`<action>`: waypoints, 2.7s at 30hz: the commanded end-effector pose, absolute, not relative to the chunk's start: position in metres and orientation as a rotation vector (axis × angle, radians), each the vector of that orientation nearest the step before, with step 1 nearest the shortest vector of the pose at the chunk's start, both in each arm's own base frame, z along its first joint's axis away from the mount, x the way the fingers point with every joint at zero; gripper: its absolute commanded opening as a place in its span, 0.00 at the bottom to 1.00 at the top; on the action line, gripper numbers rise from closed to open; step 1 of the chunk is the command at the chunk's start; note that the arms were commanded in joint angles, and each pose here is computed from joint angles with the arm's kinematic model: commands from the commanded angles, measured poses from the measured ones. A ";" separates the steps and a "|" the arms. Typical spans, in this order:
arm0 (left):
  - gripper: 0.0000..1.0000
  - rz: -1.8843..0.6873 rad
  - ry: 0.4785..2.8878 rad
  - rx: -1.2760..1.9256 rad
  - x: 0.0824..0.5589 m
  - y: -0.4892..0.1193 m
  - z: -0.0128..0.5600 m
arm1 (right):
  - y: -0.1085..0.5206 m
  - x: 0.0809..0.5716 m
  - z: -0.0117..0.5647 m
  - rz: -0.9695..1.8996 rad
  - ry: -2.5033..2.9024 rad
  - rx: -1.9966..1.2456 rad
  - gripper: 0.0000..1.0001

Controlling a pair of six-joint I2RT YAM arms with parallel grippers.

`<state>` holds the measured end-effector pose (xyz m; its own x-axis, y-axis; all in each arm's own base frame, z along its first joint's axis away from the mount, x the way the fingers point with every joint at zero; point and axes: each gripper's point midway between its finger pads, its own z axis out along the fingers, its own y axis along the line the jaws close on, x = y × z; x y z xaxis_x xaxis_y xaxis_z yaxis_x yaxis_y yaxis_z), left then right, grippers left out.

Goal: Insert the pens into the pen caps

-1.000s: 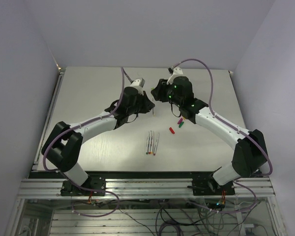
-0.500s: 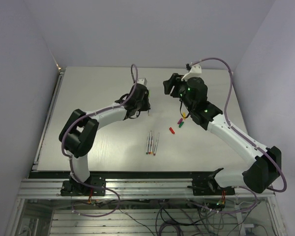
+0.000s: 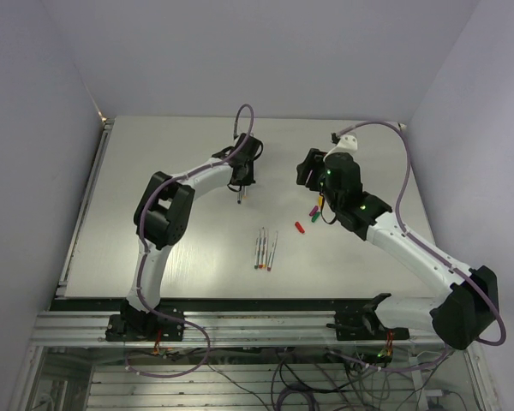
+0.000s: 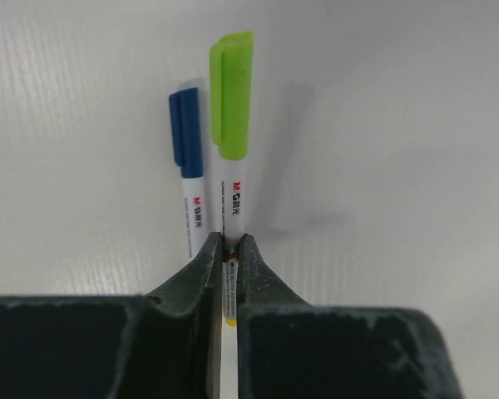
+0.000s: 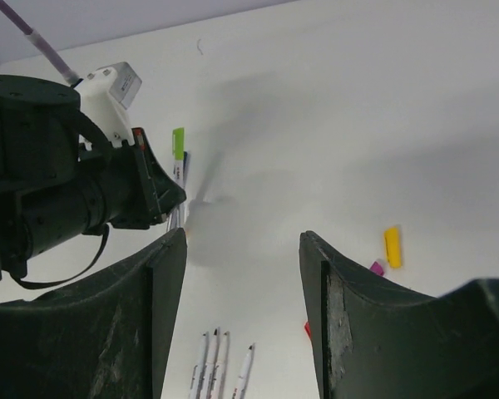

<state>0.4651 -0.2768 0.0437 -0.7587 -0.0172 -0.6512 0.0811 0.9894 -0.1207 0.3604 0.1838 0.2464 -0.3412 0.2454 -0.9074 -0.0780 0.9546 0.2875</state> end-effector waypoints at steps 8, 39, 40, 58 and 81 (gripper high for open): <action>0.13 -0.142 2.497 0.068 0.456 -0.268 0.031 | 0.180 0.357 0.239 0.330 1.911 0.153 0.55; 0.53 -0.315 2.542 0.040 0.447 -0.291 0.022 | 0.186 0.359 0.229 0.353 1.929 0.148 0.55; 0.54 -0.321 2.531 0.041 0.449 -0.293 0.028 | 0.185 0.358 0.230 0.351 1.925 0.149 0.55; 0.59 -0.399 2.337 0.173 0.417 -0.304 0.126 | 0.158 0.356 0.226 0.245 1.884 0.242 0.55; 0.48 -0.309 2.414 0.594 0.239 -0.290 0.057 | 0.126 0.330 0.172 0.152 1.996 0.370 0.55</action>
